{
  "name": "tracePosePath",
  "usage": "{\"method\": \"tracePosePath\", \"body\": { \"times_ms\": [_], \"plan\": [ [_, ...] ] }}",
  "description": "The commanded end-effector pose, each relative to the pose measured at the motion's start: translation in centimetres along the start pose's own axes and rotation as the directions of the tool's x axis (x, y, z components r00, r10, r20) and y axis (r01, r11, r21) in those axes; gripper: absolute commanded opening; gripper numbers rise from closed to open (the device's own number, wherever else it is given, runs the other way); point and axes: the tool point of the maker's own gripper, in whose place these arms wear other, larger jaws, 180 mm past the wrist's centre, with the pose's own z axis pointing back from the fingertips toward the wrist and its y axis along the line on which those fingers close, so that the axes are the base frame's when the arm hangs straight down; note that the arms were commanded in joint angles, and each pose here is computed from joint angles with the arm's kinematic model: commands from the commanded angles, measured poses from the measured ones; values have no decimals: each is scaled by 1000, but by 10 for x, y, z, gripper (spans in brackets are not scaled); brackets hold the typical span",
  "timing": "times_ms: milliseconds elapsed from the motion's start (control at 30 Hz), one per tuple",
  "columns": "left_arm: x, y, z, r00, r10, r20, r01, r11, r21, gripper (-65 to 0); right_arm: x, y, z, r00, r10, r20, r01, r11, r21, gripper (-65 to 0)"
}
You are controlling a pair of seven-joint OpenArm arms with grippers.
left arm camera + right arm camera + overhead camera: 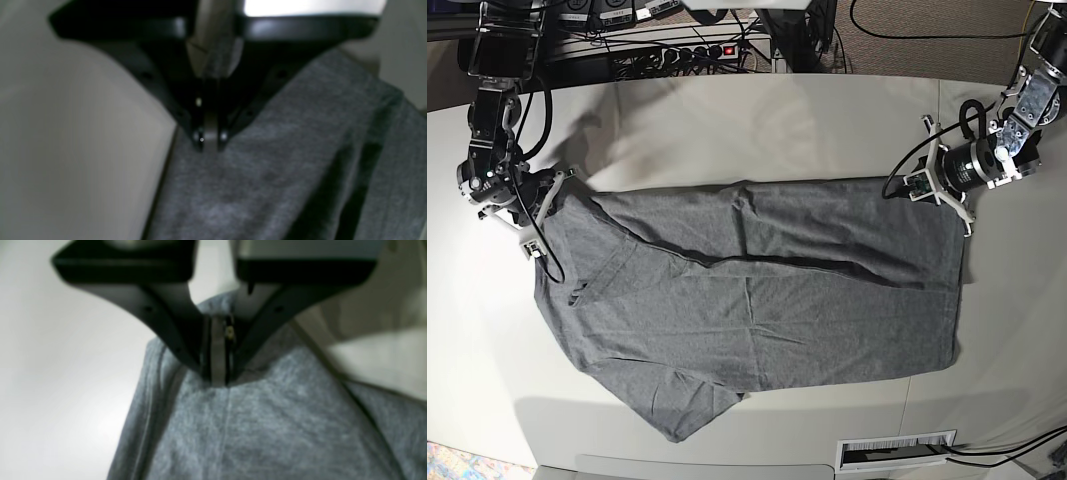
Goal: Fold the T-shirt properly
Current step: 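Drag the folded shirt toward the robot with both grippers, then release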
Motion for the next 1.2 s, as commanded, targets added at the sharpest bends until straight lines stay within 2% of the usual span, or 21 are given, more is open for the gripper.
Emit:
{"method": "tracePosePath", "body": {
  "times_ms": [0,200,533,833,1167],
  "plan": [
    [-17,-8,7,997,-23,-69,20,999,-47,-650,-14,-3,2,999,19,-49,-19,1000,-6,-648],
    [-38,-16,21,992,-32,-125,22,997,-76,-650,-58,5,2,984,38,-174,-39,999,2,-649],
    [-66,-54,48,978,-53,-202,9,977,-215,-650,-111,3,27,917,21,-398,12,997,80,-649],
    [-63,-103,66,974,-89,-206,17,945,-327,-650,-135,4,43,889,28,-457,36,991,131,-649],
    [-76,-113,79,962,-95,-257,-8,928,-372,-650,-160,21,51,865,68,-497,18,986,168,-649]
  ]
}}
